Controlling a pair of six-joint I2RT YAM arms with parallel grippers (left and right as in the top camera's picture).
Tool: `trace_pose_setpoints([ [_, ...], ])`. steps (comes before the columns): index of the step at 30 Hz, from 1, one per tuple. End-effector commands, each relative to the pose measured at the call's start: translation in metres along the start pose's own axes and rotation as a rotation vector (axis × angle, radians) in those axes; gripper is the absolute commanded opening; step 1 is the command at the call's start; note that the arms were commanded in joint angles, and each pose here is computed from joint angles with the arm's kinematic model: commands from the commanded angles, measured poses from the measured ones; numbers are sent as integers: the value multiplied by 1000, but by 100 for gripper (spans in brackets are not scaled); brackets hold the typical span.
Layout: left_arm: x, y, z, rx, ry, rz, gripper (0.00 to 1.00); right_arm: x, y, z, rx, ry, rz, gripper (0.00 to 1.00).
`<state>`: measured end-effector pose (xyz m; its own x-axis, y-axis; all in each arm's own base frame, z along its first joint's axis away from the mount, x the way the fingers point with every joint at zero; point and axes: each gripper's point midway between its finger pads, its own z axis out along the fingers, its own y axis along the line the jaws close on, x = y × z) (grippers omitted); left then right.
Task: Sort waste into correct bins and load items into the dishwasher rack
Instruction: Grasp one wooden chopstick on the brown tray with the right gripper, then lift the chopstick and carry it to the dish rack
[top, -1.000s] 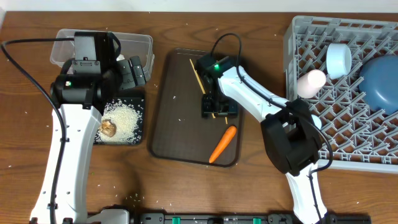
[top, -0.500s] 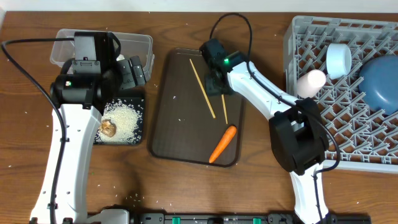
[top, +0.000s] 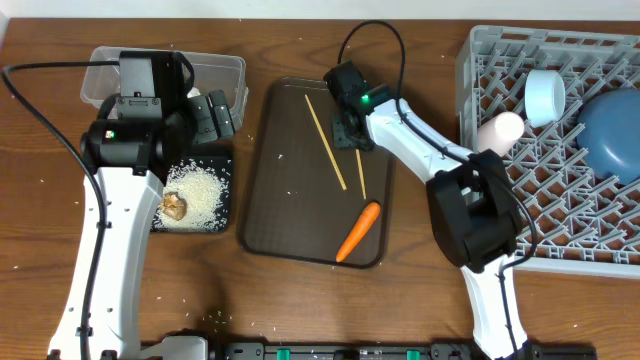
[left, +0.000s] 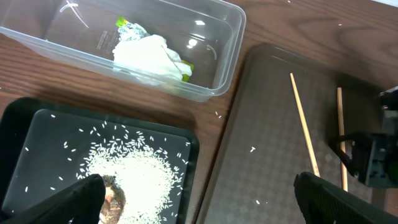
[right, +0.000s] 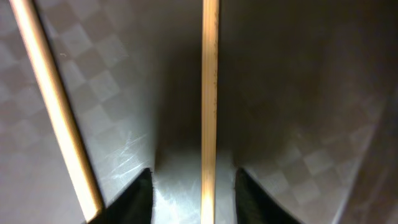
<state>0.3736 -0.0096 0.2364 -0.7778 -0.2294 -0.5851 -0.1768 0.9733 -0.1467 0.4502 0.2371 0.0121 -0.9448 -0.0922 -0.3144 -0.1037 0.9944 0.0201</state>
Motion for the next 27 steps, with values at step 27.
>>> trace_pose_setpoints([
  [27, -1, 2, 1, -11, 1, -16, 98, -22, -29, -35, -80, 42, 3, 1],
])
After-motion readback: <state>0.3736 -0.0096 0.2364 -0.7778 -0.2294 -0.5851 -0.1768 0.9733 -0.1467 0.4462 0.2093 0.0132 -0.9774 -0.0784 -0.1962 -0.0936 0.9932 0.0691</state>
